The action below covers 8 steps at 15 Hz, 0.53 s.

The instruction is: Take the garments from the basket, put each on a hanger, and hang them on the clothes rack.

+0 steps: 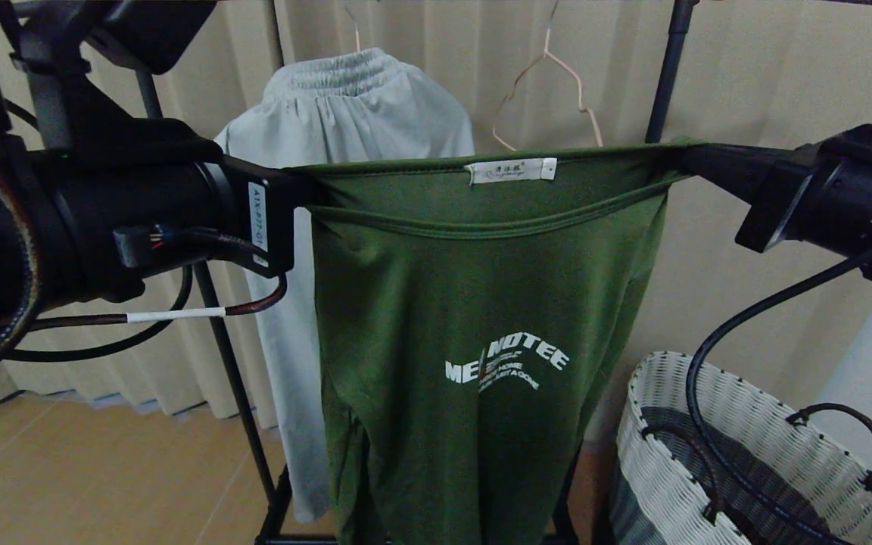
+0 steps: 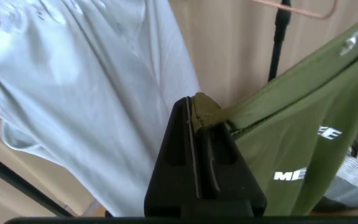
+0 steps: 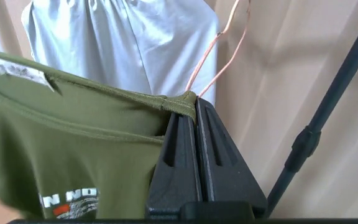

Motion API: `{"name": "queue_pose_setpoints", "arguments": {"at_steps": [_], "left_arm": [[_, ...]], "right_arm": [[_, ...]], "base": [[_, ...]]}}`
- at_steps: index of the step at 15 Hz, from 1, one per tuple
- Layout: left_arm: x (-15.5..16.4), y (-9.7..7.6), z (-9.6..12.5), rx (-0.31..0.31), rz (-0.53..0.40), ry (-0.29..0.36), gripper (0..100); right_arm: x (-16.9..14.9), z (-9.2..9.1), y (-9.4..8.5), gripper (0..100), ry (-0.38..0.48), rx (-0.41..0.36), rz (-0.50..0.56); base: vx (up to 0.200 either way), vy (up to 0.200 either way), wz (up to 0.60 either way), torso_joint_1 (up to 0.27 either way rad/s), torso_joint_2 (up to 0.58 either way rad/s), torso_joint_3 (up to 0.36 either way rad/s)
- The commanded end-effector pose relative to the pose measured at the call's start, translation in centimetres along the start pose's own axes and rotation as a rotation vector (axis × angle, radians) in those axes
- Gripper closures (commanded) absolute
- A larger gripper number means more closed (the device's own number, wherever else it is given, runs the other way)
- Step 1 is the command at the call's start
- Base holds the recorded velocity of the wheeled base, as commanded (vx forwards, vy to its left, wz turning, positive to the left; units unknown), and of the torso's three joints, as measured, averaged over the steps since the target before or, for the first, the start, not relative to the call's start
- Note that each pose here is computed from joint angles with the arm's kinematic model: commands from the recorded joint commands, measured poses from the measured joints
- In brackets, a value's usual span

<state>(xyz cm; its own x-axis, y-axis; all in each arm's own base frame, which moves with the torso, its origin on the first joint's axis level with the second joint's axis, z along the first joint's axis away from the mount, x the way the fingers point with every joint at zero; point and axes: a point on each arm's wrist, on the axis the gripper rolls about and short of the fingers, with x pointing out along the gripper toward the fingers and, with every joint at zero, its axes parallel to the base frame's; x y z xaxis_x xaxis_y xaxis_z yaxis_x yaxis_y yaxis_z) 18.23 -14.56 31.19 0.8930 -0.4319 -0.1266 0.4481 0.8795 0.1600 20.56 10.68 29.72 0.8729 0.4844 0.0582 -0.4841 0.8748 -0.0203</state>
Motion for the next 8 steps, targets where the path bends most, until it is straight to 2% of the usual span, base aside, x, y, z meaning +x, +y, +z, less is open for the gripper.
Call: {"name": "queue_pose_setpoints", "arguments": {"at_steps": [1,5,8], "left_arm": [[-0.9,-0.1,-0.2,0.001,-0.013,-0.006,100],[-3.5,-1.3,0.3,0.004,-0.107,-0.053,100],[-5.0,-1.4,0.3,0.004,-0.200,-0.076,100]], "right_arm": [[0.8,-0.4,0.0,100,0.003,-0.001,0.006],[4.3,-1.4,-0.1,100,-0.045,-0.007,0.031],[6.6,-1.6,-0.2,100,-0.079,-0.007,0.035]], "base": [[0.000,0.000,0.00,0.000,0.00,0.000],[0.000,0.000,0.00,0.000,0.00,0.000],[0.000,0.000,0.00,0.000,0.00,0.000]]}}
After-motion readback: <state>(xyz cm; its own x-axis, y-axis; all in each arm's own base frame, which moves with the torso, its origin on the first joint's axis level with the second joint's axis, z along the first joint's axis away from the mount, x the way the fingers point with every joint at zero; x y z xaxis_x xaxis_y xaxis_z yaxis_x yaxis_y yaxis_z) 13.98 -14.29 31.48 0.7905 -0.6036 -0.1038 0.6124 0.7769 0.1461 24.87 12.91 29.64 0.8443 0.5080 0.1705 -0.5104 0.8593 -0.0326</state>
